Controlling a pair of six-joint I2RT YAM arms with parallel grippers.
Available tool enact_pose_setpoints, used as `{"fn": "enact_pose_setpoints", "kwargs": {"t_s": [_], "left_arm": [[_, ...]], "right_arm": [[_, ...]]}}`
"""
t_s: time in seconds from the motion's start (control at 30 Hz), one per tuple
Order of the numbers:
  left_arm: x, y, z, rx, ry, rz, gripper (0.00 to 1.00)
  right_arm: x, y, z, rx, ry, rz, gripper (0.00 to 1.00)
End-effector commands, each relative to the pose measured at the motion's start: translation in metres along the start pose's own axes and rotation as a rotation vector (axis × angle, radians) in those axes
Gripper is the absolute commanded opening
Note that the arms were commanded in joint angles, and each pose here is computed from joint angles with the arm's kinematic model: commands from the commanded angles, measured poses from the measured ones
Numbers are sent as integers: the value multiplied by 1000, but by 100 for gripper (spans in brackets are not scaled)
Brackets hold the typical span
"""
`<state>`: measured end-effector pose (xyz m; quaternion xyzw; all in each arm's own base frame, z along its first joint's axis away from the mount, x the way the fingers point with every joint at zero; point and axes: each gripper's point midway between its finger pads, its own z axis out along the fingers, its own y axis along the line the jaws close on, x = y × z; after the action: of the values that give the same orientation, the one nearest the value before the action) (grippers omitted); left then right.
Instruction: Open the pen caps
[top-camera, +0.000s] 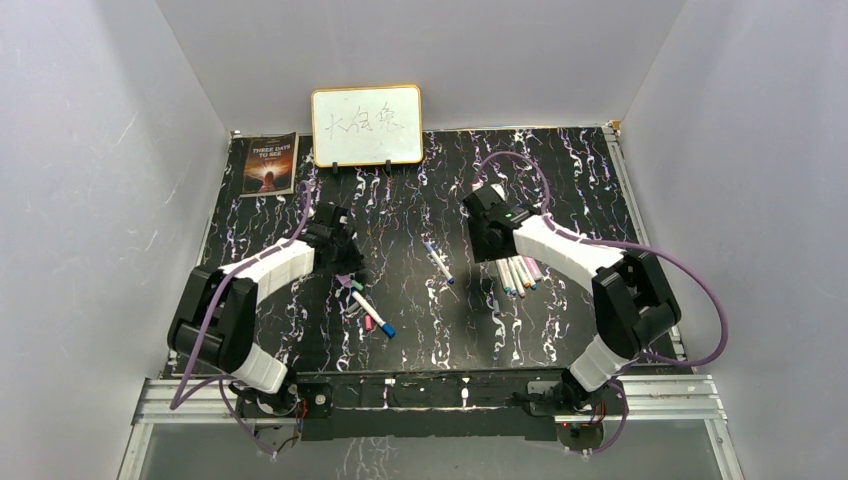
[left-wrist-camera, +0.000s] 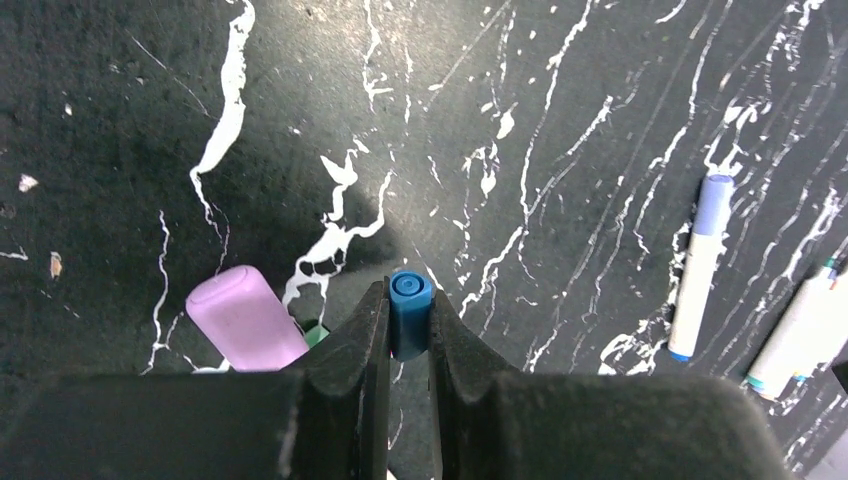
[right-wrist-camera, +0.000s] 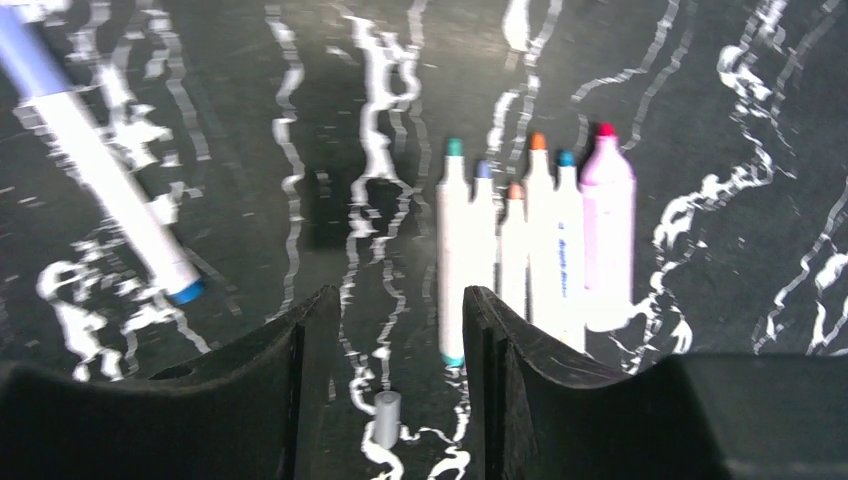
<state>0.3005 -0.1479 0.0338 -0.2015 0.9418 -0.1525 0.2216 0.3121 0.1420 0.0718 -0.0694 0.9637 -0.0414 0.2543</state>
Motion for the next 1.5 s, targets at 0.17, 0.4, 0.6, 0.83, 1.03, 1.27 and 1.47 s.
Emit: {"fn": "enact_pose_setpoints", "kwargs": {"t_s": [0.17,0.4,0.6,0.83,1.03,1.27,1.47], "left_arm": [[-13,5,2,-57,-3,33,20],[-16,7,-10,-83,-3,49,45],[-21,6,-21,-86,-16,52,47],[-26,-15,-45,19,-36,52,63],[-22,-36,-69,141,-29,49,95],[-10,-59,-98,319,-12,19,98],[-4,-67,-113,391,-5,4,98]], "right_arm": [[-36,58,-8,-191,-91,-61,48],[-44,83,4,-288,-88,-107,51],[-52,101,19,-337,-72,-132,53],[-49,117,23,-406,-56,-129,53],[-35,127,25,-443,-42,-126,53],[-14,135,35,-417,-9,-158,52],[6,127,48,-273,26,-189,40]]}}
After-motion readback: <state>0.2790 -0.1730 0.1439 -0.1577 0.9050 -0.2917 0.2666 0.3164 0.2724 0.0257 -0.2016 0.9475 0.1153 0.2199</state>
